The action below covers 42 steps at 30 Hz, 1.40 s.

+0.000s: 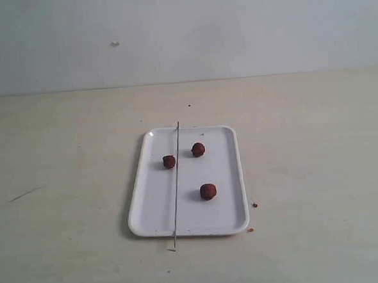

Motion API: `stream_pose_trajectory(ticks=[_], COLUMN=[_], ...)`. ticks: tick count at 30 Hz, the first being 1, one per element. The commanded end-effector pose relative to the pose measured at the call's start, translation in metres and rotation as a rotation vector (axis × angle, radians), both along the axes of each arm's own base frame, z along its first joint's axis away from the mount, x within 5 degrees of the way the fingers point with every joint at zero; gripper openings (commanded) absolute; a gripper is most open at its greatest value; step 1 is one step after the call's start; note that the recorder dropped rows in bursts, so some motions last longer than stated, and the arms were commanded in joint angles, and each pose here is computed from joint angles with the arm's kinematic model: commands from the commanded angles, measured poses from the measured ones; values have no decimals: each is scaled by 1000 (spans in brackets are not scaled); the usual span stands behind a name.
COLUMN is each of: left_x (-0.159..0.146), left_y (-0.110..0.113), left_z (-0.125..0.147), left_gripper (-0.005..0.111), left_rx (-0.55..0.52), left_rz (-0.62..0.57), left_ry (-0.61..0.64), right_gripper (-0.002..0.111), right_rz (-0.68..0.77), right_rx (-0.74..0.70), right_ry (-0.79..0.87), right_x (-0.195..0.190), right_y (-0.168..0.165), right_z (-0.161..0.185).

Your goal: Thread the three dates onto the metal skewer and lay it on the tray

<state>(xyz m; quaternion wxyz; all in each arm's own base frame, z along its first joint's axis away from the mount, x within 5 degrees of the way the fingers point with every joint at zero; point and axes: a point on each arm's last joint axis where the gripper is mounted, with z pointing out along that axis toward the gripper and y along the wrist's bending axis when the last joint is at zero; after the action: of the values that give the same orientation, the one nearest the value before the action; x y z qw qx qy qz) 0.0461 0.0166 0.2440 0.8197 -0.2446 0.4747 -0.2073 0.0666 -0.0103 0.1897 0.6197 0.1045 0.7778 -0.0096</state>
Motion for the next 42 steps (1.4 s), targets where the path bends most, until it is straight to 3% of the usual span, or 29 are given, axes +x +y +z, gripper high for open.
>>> stream_pose_trajectory(ticks=[1,2,5,6,7,8,9,10,11,12,14,16,19,24,28,32,39,42], left_x=[-15,-14,16,33,71,88,119,131,168,186,220,243,257,266,271,277,283,283], left_y=[4,6,5,3,-3,-6,-11,-14,-21,-23,-44,-79,-140,-222,-265,-292,-298,-299], left_z=[36,65,105,116,126,133,127,126,110,98,68,40,6,-28,-42,-58,-88,-100], left_gripper=[0,0,0,0,0,0,0,0,0,0,0,0,0,0,1,12,41,45], left_rx=[-66,-44,55,91,157,192,238,258,287,293,347,454,608,724,788,827,783,782], left_rz=[14,52,83,62,-25,-69,-154,-209,-357,-418,-651,-798,-840,-814,-876,-905,-879,-877], left_ry=[-258,-273,-101,-3,242,341,559,670,972,1090,1393,1549,1583,1575,1575,1592,1699,1739], right_gripper=[0,0,0,0,0,0,0,0,0,0,0,0,0,0,0,0,0,0], right_rz=[-4,-4,-4,-4,-4,-4,-4,-4,-4,-4,-4,-4,-4,-4,-4,-3,-3,-3], right_rx=[-9,-9,-9,-9,-9,-9,-9,-9,-9,-9,-9,-9,-9,-9,-9,-13,-13,-13], right_ry=[-12,-12,-12,-12,-12,-12,-12,-12,-12,-12,-12,-12,-12,-12,-12,-11,-11,-11], right_x=[0,0,0,0,0,0,0,0,0,0,0,0,0,0,0,0,0,0], right_y=[0,0,0,0,0,0,0,0,0,0,0,0,0,0,0,0,0,0], right_z=[0,0,0,0,0,0,0,0,0,0,0,0,0,0,0,0,0,0])
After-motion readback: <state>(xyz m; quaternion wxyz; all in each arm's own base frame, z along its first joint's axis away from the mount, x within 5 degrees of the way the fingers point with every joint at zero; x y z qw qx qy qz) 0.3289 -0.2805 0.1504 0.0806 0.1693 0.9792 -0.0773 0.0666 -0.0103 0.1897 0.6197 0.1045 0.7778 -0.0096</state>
